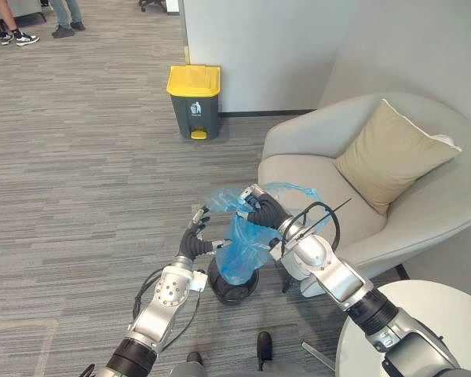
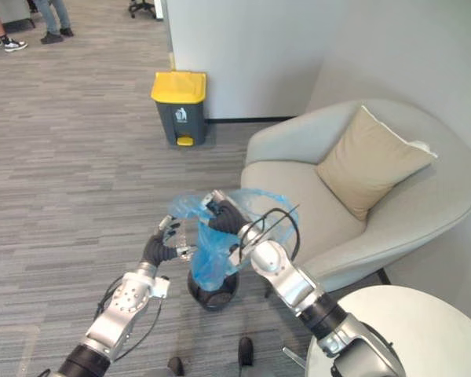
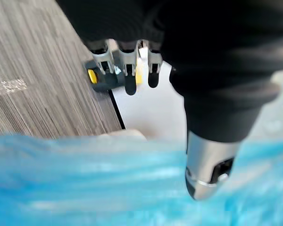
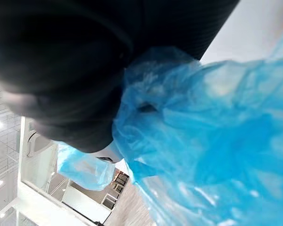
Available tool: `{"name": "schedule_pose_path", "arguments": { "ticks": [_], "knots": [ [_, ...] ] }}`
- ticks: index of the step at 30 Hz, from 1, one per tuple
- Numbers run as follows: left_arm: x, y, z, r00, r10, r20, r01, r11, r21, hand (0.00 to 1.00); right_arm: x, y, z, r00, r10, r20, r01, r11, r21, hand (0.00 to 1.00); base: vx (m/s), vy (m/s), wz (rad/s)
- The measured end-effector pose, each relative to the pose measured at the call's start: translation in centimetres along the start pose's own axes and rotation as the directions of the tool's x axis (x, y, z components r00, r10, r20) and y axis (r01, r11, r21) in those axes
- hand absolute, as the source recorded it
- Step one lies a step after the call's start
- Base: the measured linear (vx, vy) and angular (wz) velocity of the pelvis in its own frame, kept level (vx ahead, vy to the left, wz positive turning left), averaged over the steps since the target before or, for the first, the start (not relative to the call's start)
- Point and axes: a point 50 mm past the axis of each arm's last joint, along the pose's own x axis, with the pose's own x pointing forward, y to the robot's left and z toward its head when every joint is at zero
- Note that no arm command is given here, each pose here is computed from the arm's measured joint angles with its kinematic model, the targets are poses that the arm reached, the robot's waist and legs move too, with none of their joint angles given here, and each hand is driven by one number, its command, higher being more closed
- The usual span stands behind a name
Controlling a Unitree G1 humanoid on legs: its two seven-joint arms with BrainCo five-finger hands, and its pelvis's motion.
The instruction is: Gather rubbish on tea table into small bin, then transfer packed bag to large trash can.
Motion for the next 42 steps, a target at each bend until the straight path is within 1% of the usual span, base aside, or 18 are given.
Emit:
{"name": "schedule_pose_path", "arguments": {
  "ticks": [4,6,10,19,20,23,30,37,38,42],
  "knots": [
    [0.4,-1.3,0.6,0.998,-0.055,0.025,0.055,0.998,0.01,0.0,0.5,0.3,0.5,1.0,0.019,0.022,-0.019,1.0,-0.008,1.0,0.0,0.0,0.0],
    [0.5,-1.8,0.9,0.996,-0.08,0.038,0.078,0.996,0.034,0.0,0.6,0.5,0.6,0.999,0.026,0.027,-0.026,1.0,-0.008,1.0,0.0,0.001,-0.05],
    [1.0,-2.4,0.4,0.994,-0.11,0.015,0.108,0.991,0.074,0.0,1.4,0.5,1.4,0.998,0.021,0.058,-0.021,1.0,0.0,1.0,0.0,0.0,-0.06],
    [1.4,-2.5,-0.2,0.995,-0.104,-0.002,0.102,0.976,0.192,0.0,3.1,1.1,2.7,0.994,0.031,0.104,-0.035,0.999,0.04,1.0,-0.01,0.002,-0.03],
    [1.4,-2.5,-0.4,0.995,-0.096,-0.009,0.095,0.971,0.22,0.0,3.2,1.3,2.8,0.994,0.03,0.109,-0.036,0.998,0.055,1.0,-0.03,0.0,-0.07],
    [1.6,-2.2,-0.8,0.998,-0.062,-0.032,0.068,0.969,0.239,0.0,3.4,1.6,3.2,0.992,0.028,0.122,-0.038,0.996,0.082,1.0,-0.03,0.002,-0.06],
    [1.8,-2.0,-1.6,0.996,0.049,-0.081,-0.029,0.974,0.227,0.0,4.3,3.0,4.8,0.982,0.063,0.176,-0.091,0.984,0.155,1.0,-0.01,0.0,-0.01],
    [2.0,-2.5,-1.6,0.99,0.102,-0.1,-0.087,0.986,0.142,0.0,4.7,4.4,5.9,0.969,0.132,0.211,-0.17,0.97,0.176,1.0,0.0,0.0,0.0],
    [2.0,-2.5,-1.7,0.988,0.108,-0.109,-0.093,0.987,0.133,1.0,4.7,4.6,5.9,0.967,0.142,0.21,-0.18,0.968,0.177,1.0,0.0,0.0,0.0],
    [2.0,-2.5,-2.1,0.985,0.112,-0.134,-0.094,0.986,0.134,1.0,4.7,5.1,5.9,0.964,0.167,0.208,-0.206,0.961,0.184,1.0,-0.01,0.006,-0.05]
  ]
}}
